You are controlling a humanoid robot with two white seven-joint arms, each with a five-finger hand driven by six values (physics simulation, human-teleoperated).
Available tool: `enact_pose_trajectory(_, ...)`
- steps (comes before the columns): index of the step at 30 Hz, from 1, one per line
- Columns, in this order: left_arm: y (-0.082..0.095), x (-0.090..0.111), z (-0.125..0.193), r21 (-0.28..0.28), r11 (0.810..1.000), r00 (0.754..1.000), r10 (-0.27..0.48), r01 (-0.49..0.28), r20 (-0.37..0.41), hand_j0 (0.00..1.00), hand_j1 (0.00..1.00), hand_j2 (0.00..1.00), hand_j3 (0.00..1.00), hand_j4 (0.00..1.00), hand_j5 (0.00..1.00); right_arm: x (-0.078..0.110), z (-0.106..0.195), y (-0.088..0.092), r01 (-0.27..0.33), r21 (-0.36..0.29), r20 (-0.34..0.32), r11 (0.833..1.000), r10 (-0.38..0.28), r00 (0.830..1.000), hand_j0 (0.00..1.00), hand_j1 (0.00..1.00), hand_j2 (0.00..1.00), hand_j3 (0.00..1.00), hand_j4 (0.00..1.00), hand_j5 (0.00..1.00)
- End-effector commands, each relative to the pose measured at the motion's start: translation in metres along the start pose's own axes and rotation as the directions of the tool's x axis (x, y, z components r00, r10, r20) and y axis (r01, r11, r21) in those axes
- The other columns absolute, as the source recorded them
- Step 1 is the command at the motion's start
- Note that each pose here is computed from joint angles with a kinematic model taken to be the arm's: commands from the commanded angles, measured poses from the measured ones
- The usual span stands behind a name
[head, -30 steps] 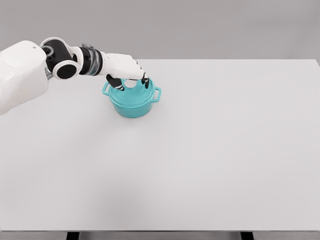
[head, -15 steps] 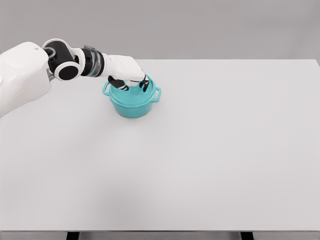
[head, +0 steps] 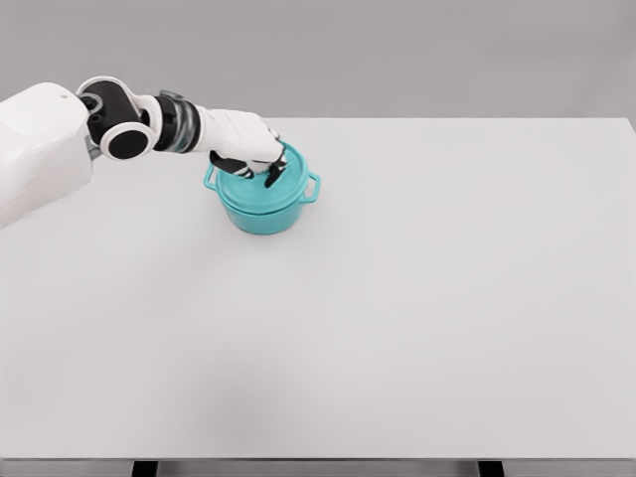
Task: Open the lid of the pot with left arm
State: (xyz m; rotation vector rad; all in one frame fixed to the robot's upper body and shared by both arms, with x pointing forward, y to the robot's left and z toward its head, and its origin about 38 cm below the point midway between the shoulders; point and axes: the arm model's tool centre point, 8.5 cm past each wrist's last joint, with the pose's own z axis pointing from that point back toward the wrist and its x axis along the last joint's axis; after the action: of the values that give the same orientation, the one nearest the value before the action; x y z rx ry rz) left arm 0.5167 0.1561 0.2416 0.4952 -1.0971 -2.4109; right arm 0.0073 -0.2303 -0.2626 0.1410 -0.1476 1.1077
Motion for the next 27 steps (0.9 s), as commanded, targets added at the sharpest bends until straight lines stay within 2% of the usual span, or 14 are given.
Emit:
enact_pose_trajectory(1,-0.003,-0.003,0.004,-0.005,1.0,1.0,0.002,-0.002,-0.007,0.35,0.35,0.35,0.35,0.35,0.35,0.0,0.0,0.0,0.0,0.0,0.001,1.0,0.0,1.0,1.0,1.0,1.0,1.0,1.0,1.0)
enact_pose_trajectory(8,-0.023,-0.03,0.035,-0.028,1.0,0.998,0.013,-0.014,-0.061,0.33,0.33,0.33,0.33,0.33,0.33,0.0,0.0,0.0,0.0,0.0,0.0,1.0,0.0,1.0,1.0,1.0,1.0,1.0,1.0,1.0)
enact_pose_trajectory(12,-0.041,-0.047,0.057,-0.049,0.998,0.994,0.027,-0.033,-0.102,0.33,0.33,0.33,0.33,0.33,0.33,0.0,0.0,0.0,0.0,0.0,0.001,1.0,0.0,1.0,1.0,1.0,1.0,1.0,1.0,1.0)
enact_pose_trajectory(16,-0.061,-0.061,0.077,-0.091,0.996,0.988,0.007,-0.022,-0.155,0.33,0.33,0.33,0.33,0.33,0.33,0.0,0.0,0.0,0.0,0.0,0.0,1.0,0.0,1.0,1.0,1.0,1.0,1.0,1.0,1.0)
enact_pose_trajectory(21,-0.079,-0.066,0.084,-0.138,0.99,0.985,-0.014,-0.01,-0.174,0.33,0.33,0.33,0.33,0.33,0.33,0.0,0.0,0.0,0.0,0.0,0.001,1.0,0.0,1.0,1.0,1.0,1.0,1.0,1.0,1.0)
enact_pose_trajectory(27,-0.084,-0.066,0.085,-0.151,0.989,0.985,-0.023,-0.004,-0.171,0.36,0.36,0.36,0.36,0.36,0.36,0.0,0.0,0.0,0.0,0.0,0.0,1.0,0.0,1.0,1.0,1.0,1.0,1.0,1.0,1.0)
